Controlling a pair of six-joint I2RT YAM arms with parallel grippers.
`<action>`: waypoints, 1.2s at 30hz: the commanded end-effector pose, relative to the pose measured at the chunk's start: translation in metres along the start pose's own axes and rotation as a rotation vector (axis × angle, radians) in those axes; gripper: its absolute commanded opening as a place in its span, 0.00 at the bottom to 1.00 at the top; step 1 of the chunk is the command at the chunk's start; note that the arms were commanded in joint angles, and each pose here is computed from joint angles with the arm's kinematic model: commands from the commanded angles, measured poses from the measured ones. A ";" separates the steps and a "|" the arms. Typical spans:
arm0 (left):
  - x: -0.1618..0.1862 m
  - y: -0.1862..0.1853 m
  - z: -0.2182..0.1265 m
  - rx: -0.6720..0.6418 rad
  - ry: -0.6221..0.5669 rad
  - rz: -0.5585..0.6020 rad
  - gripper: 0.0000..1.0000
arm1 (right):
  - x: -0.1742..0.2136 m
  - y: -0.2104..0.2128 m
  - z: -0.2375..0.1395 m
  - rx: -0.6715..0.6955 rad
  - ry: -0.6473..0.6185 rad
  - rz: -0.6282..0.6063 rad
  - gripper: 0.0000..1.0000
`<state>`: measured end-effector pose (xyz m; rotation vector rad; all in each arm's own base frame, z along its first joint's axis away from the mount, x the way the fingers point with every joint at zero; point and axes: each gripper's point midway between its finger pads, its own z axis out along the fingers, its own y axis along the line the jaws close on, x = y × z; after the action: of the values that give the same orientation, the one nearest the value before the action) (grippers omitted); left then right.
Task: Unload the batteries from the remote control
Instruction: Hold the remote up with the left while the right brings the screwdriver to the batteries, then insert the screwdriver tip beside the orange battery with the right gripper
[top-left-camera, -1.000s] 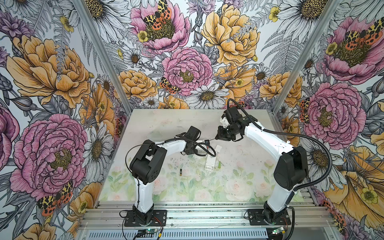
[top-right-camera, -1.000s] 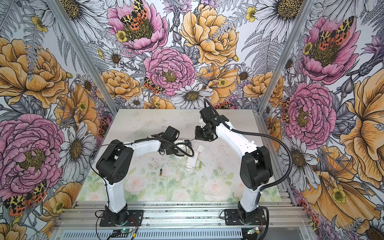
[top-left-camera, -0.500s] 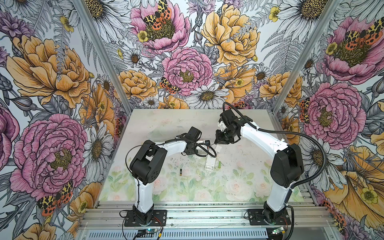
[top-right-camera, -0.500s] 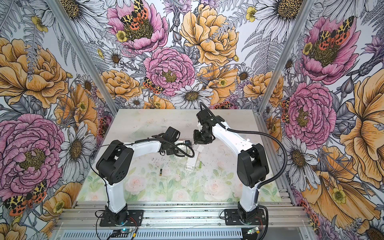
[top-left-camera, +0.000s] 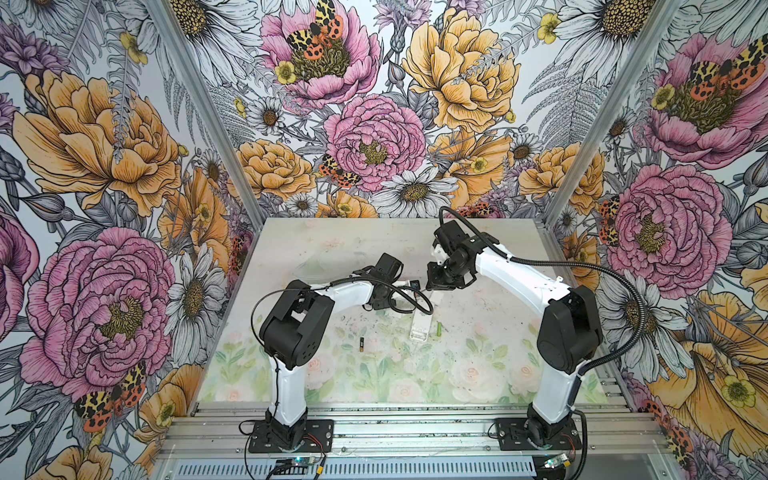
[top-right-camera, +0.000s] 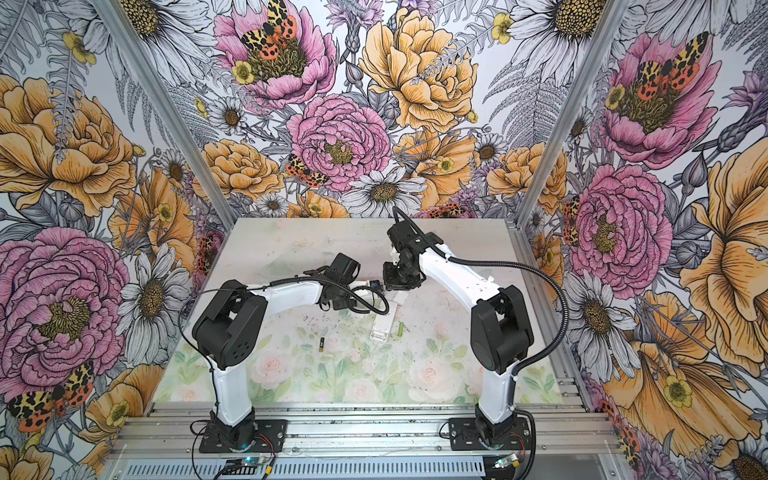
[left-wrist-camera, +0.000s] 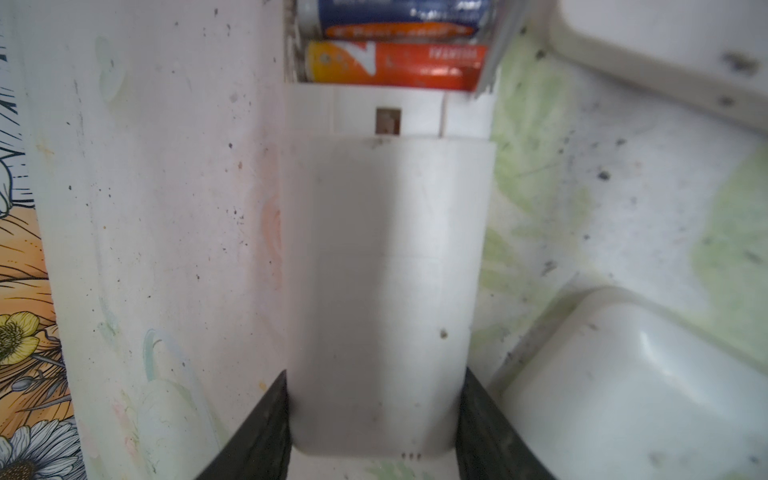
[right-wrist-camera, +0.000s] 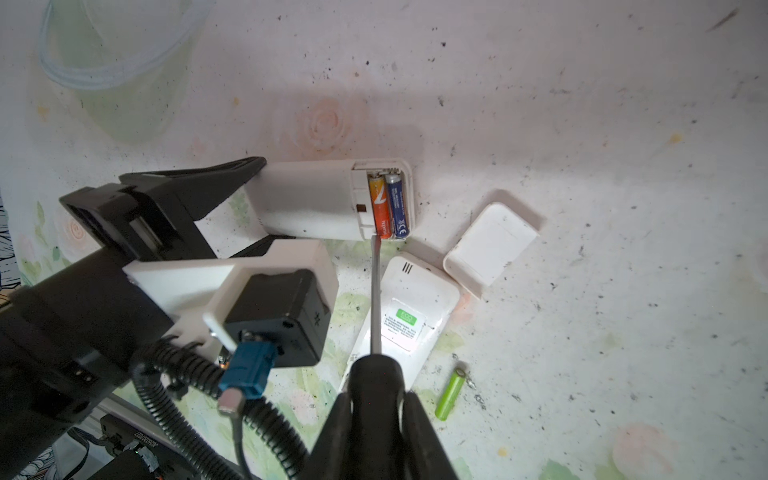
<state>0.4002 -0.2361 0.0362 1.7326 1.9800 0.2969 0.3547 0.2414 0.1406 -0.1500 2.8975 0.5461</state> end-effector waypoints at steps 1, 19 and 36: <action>0.012 -0.008 0.005 0.041 0.041 -0.005 0.21 | -0.002 0.003 -0.001 0.012 -0.008 -0.030 0.00; 0.011 -0.006 0.005 0.038 0.038 -0.007 0.21 | -0.009 0.009 -0.007 0.024 -0.027 -0.069 0.00; 0.009 -0.005 0.007 0.037 0.040 -0.008 0.21 | -0.007 0.009 0.004 0.023 0.002 -0.069 0.00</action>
<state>0.3998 -0.2343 0.0365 1.7400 1.9917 0.2965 0.3570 0.2456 0.1423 -0.2208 2.8980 0.4907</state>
